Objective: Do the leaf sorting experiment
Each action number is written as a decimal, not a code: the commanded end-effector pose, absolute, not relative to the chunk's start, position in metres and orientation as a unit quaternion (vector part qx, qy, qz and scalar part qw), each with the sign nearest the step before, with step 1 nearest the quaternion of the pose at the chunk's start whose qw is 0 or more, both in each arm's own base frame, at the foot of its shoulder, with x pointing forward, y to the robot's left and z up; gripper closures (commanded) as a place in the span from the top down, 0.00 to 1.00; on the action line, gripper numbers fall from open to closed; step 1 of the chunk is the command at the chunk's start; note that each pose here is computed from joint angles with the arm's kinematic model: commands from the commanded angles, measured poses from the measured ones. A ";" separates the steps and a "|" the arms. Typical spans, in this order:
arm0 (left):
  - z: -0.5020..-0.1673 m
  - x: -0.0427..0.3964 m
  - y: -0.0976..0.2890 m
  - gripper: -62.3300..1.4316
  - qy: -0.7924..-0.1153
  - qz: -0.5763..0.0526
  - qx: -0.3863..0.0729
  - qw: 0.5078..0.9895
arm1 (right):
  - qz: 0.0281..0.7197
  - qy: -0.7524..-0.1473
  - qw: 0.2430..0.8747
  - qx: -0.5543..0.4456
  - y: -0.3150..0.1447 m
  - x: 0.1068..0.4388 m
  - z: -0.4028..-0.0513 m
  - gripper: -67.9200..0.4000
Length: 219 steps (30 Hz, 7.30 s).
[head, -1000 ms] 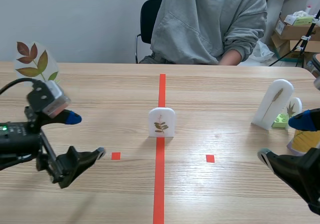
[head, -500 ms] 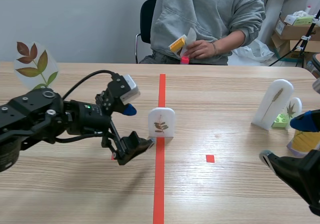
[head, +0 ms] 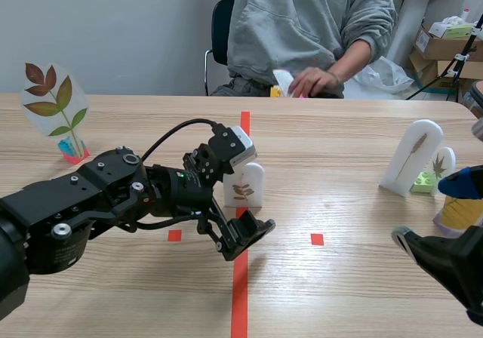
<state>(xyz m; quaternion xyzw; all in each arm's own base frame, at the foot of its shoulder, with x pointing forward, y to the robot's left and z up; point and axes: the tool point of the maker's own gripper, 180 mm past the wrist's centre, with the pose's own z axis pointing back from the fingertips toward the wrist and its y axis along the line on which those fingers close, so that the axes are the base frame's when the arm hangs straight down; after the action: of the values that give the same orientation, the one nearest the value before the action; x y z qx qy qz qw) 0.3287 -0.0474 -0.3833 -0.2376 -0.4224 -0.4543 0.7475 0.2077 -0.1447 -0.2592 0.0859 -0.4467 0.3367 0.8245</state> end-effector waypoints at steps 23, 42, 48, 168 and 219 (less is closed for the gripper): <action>-0.365 0.340 -0.051 0.10 -0.458 -0.437 -0.245 0.734 | 0.339 -0.453 0.820 0.084 -0.146 0.210 -0.255 0.70; -0.334 0.319 0.039 0.09 -0.495 -0.301 -0.274 0.767 | 0.339 -0.453 0.820 0.084 -0.146 0.210 -0.255 0.70; -0.316 0.330 0.114 0.09 -0.554 -0.174 -0.234 0.780 | 0.339 -0.453 0.820 0.084 -0.146 0.210 -0.255 0.70; -0.252 0.171 0.078 1.00 -0.510 -0.302 -0.246 0.767 | 0.334 -0.488 0.795 0.132 -0.132 0.210 -0.239 0.77; -0.252 0.170 0.078 1.00 -0.509 -0.303 -0.245 0.768 | 0.348 -0.471 0.803 0.108 -0.138 0.208 -0.247 0.77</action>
<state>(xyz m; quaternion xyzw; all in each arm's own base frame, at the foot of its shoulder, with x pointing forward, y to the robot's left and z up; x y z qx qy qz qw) 0.1674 0.0795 -0.2573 -0.2412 -0.4981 -0.3095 0.7733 0.2079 -0.1374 -0.2491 0.1082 -0.4706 0.3405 0.8068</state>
